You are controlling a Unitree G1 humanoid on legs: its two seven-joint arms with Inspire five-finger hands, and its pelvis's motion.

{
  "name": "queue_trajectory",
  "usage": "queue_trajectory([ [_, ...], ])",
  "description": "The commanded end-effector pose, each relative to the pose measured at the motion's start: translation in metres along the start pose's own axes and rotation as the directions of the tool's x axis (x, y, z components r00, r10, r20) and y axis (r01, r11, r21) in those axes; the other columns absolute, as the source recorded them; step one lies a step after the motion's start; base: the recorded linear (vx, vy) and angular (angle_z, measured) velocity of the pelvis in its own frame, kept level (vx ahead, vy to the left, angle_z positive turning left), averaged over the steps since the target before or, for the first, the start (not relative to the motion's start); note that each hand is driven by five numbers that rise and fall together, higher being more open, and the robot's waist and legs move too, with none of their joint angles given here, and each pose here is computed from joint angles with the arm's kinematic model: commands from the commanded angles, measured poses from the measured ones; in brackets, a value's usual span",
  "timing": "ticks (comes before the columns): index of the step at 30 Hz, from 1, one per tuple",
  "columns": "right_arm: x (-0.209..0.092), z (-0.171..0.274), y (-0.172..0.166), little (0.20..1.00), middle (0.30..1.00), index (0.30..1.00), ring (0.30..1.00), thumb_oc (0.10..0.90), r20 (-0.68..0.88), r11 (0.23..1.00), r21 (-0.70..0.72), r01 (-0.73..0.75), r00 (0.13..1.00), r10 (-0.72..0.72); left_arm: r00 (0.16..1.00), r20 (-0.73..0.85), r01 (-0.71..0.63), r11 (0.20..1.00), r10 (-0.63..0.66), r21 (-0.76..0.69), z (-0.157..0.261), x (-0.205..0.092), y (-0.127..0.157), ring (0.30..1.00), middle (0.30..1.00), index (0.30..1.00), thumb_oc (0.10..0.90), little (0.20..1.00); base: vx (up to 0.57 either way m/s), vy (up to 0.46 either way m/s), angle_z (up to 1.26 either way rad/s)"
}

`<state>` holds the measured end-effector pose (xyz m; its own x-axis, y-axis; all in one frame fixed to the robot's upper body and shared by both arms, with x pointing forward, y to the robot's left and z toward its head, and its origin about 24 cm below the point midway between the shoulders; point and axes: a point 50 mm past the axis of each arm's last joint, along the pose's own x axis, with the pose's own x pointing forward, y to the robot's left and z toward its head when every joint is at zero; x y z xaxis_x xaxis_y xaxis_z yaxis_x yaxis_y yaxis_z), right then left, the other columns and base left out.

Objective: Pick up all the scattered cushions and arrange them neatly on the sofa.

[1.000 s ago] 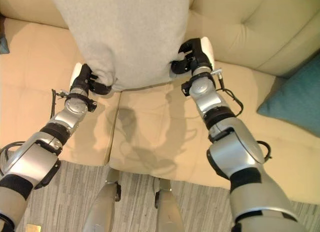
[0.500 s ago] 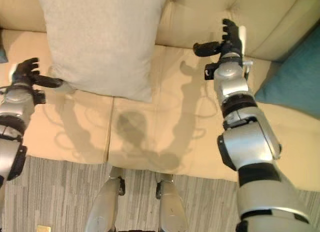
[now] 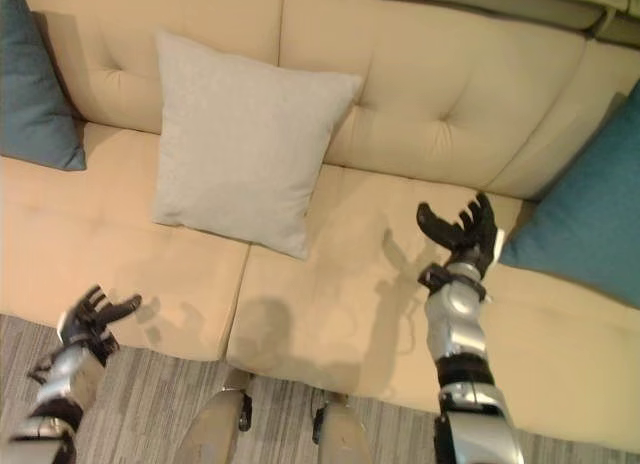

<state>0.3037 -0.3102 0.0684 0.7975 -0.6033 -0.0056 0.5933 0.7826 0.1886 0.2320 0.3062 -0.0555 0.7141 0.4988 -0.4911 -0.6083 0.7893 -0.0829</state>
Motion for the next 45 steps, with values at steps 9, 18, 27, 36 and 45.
queue_trajectory([
  [9, -0.046, -0.038, -0.154, 0.900, 0.900, 0.900, 0.900, 0.800, -0.140, 0.731, -0.678, 0.071, 0.965, -0.224, 0.879, -0.443, -0.029, 0.947, 0.177, 0.321, -0.133, -0.073, 0.095, 0.900, 0.900, 0.900, 0.800, 0.900, 0.01, 0.067, -0.08],
  [18, -0.091, -0.117, -0.137, 0.900, 0.900, 0.900, 0.900, 0.800, -0.435, 0.784, -0.616, -0.079, 0.864, -0.254, 0.730, -0.662, 0.154, 0.903, 0.170, 0.402, -0.190, -0.120, 0.084, 0.900, 0.900, 0.900, 0.800, 0.900, -0.23, 0.019, -0.40],
  [27, -0.102, -0.139, -0.095, 0.900, 0.900, 0.900, 0.900, 0.800, -0.516, 0.761, -0.584, -0.282, 0.853, -0.079, 0.845, -0.529, 0.230, 0.839, 0.080, 0.494, -0.157, -0.084, 0.063, 0.900, 0.900, 0.900, 0.800, 0.900, -0.37, -0.285, -0.01],
  [36, -0.129, -0.158, -0.112, 0.900, 0.900, 0.900, 0.900, 0.800, -0.596, 0.713, -0.617, -0.333, 0.789, -0.147, 0.846, -0.517, 0.075, 0.932, 0.129, 0.355, -0.159, -0.085, 0.062, 0.900, 0.900, 0.900, 0.800, 0.900, -0.32, -0.190, 0.24],
  [45, -0.193, -0.192, -0.139, 0.900, 0.900, 0.900, 0.900, 0.800, -0.749, 0.689, -0.586, -0.428, 0.611, -0.258, 0.769, -0.612, 0.092, 0.917, 0.181, 0.387, -0.184, -0.111, 0.077, 0.900, 0.900, 0.900, 0.800, 0.900, -0.02, 0.080, 0.35],
])
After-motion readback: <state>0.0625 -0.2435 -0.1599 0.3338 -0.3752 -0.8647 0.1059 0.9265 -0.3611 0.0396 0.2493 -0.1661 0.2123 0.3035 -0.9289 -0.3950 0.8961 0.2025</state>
